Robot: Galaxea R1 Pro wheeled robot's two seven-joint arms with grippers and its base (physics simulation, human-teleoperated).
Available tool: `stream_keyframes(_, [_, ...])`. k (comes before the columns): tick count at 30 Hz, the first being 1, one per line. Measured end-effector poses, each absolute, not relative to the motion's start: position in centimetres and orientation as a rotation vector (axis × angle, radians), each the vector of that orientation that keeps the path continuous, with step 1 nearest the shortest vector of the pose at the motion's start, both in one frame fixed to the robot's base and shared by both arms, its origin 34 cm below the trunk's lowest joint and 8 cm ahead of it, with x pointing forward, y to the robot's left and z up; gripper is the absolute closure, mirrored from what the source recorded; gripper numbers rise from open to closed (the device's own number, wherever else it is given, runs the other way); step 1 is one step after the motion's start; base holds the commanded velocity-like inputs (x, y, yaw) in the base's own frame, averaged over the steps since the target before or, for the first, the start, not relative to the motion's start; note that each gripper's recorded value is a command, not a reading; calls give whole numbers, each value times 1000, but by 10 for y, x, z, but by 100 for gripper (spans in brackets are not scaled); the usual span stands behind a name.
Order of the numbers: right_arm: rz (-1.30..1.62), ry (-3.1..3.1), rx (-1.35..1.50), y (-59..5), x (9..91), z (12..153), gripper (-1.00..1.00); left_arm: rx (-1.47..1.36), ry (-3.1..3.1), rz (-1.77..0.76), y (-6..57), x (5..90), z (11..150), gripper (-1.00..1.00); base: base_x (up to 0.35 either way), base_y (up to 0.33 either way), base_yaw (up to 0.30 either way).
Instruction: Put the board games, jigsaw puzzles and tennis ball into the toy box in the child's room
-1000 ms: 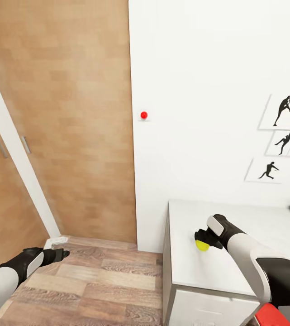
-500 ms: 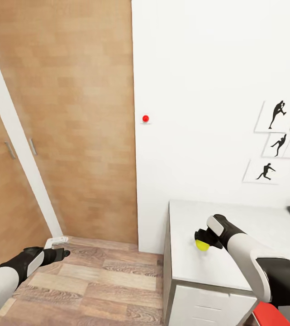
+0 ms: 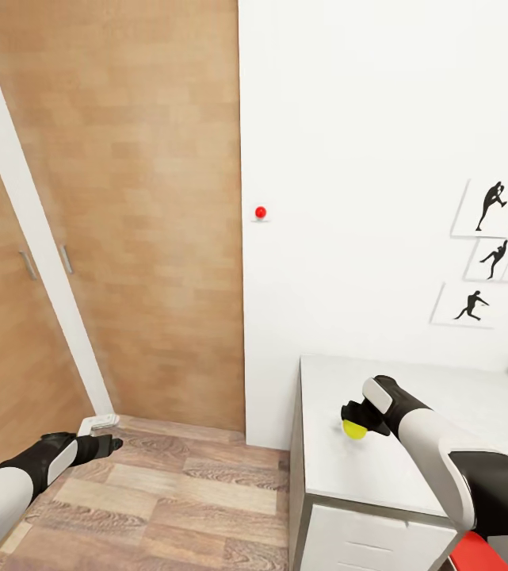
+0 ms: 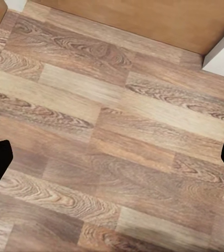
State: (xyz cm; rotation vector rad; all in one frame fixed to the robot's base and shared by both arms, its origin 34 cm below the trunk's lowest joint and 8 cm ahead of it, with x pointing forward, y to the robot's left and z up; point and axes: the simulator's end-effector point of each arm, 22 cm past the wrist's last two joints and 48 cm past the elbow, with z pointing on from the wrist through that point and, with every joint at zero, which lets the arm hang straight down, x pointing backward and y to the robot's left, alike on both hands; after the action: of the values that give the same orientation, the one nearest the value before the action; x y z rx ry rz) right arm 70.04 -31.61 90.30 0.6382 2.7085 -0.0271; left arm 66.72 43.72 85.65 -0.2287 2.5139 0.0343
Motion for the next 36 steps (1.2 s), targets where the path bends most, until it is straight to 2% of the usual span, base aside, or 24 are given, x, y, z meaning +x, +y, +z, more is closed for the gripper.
stream_keyframes(16, [-23,2707,643,-316,701,903,100,-231,2519,25,434,667,855,-100,0,0,-6])
stream_keyframes(29, [2,2726,651,-311,699,893,100,-248,2553,13,433,661,844,-100,-1,0,-138])
stream_keyframes(36, [12,2739,642,-302,699,888,100,-256,2576,9,434,657,838,-100,-157,31,-151])
